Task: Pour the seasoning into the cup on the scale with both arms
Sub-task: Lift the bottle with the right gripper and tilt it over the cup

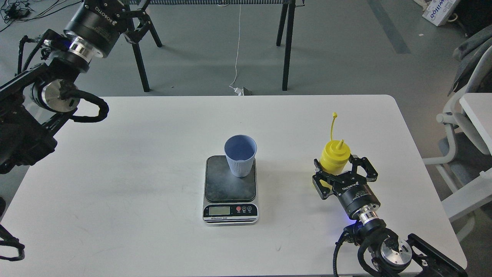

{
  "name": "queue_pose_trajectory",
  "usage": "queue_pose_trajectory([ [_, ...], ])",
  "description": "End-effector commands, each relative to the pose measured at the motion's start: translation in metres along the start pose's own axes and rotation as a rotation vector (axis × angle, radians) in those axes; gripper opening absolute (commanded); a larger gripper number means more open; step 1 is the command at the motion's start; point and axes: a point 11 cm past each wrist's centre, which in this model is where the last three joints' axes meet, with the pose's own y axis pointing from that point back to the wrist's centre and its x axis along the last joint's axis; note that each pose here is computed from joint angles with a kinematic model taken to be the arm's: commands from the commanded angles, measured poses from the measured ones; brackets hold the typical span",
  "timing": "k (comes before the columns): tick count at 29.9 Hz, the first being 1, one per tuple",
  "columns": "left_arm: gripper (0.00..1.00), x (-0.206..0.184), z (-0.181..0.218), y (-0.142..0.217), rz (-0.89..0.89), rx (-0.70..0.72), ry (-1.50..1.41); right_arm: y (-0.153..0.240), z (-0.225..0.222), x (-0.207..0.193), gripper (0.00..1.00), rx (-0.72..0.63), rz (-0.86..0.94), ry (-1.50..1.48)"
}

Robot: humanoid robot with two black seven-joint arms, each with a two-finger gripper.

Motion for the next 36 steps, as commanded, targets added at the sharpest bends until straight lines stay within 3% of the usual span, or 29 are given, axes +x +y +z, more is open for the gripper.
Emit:
queue_pose_trajectory([
  [1,1.00,0.000,0.000,0.000,0.000,0.000,0.000,0.000,0.002,0.000,0.51,-0.010,0.001,0.002],
  [4,1.00,0.000,0.001,-0.001,0.001,-0.003,-0.001,-0.001,0.002,-0.002,0.33,-0.015,-0.006,0.006],
  [11,1.00,0.004,0.009,0.001,0.006,-0.012,-0.013,-0.007,-0.002,-0.041,0.31,-0.046,-0.117,0.026],
  [19,1.00,0.012,0.024,0.006,0.017,-0.025,-0.041,-0.040,-0.016,-0.166,0.30,-0.162,-0.468,0.357],
  [22,1.00,0.014,0.027,0.007,0.020,-0.027,-0.047,-0.054,-0.003,-0.189,0.30,-0.244,-0.522,0.518],
  [26,1.00,0.014,0.029,0.007,0.022,-0.033,-0.049,-0.071,0.015,-0.201,0.30,-0.300,-0.518,0.752],
  [36,1.00,0.016,0.029,0.008,0.025,-0.037,-0.046,-0.086,0.011,-0.181,0.30,-0.294,-0.432,1.162],
])
